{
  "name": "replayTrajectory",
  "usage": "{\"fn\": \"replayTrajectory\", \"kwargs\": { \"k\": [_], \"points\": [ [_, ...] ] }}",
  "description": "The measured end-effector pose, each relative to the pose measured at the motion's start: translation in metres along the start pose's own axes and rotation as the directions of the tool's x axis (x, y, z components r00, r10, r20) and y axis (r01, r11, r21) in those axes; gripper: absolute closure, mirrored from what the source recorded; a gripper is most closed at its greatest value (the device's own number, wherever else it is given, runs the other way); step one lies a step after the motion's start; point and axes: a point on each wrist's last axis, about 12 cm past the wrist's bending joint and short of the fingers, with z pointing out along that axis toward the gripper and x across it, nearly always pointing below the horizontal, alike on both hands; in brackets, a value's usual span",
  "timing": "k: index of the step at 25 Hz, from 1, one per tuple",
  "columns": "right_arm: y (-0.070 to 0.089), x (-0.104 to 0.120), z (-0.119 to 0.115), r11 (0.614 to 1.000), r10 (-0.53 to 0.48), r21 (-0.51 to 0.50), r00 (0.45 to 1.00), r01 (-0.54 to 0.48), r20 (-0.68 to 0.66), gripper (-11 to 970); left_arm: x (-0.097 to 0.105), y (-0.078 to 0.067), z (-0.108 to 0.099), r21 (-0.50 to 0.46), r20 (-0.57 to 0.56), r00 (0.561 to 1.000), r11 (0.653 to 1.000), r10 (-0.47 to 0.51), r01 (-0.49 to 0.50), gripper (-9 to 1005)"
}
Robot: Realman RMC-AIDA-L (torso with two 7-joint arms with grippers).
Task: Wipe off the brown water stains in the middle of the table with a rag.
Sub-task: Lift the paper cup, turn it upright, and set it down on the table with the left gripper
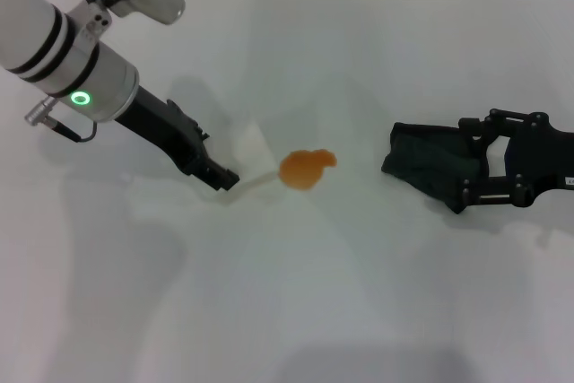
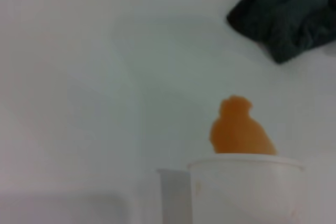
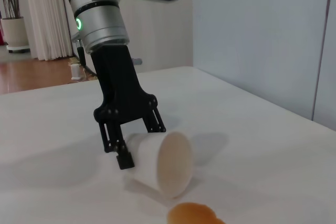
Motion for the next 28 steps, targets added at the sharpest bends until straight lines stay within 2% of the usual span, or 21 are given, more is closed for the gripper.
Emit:
{"fn": "replayTrajectory", "kwargs": {
  "k": [7,15,20,24,25,28],
  "points": [
    [0.000,-0.002,-0.001,1.000,0.000,0.006,1.000,-0.001,0.017,109,-0.001,0.007,-0.011,-0.041,0.068,0.997,0.998,-0.038,0.041,263],
    [-0.002,-0.002,-0.003,1.000,-0.004,0.017,1.000,0.004,0.025,109,0.001,0.014,-0.018,-0.068,0.282,0.957,0.994,-0.065,0.088,263],
    [-0.002,-0.003,-0.003,1.000,-0.003,0.024,0.999,0.002,0.044,109,0.023,0.010,-0.008,-0.052,0.458,0.886,0.993,-0.074,0.110,262],
    [-0.001,-0.003,-0.004,1.000,-0.004,0.031,0.998,0.002,0.057,109,0.051,0.000,0.007,-0.018,0.617,0.779,0.987,-0.113,0.158,262],
    [-0.001,-0.003,-0.005,0.999,-0.005,0.032,0.998,0.003,0.059,109,0.061,-0.004,0.011,-0.017,0.663,0.738,0.984,-0.122,0.178,262],
    [-0.002,-0.003,-0.005,0.999,-0.005,0.035,0.998,0.002,0.063,109,0.082,-0.012,0.017,-0.013,0.737,0.661,0.975,-0.142,0.223,262]
  ]
}}
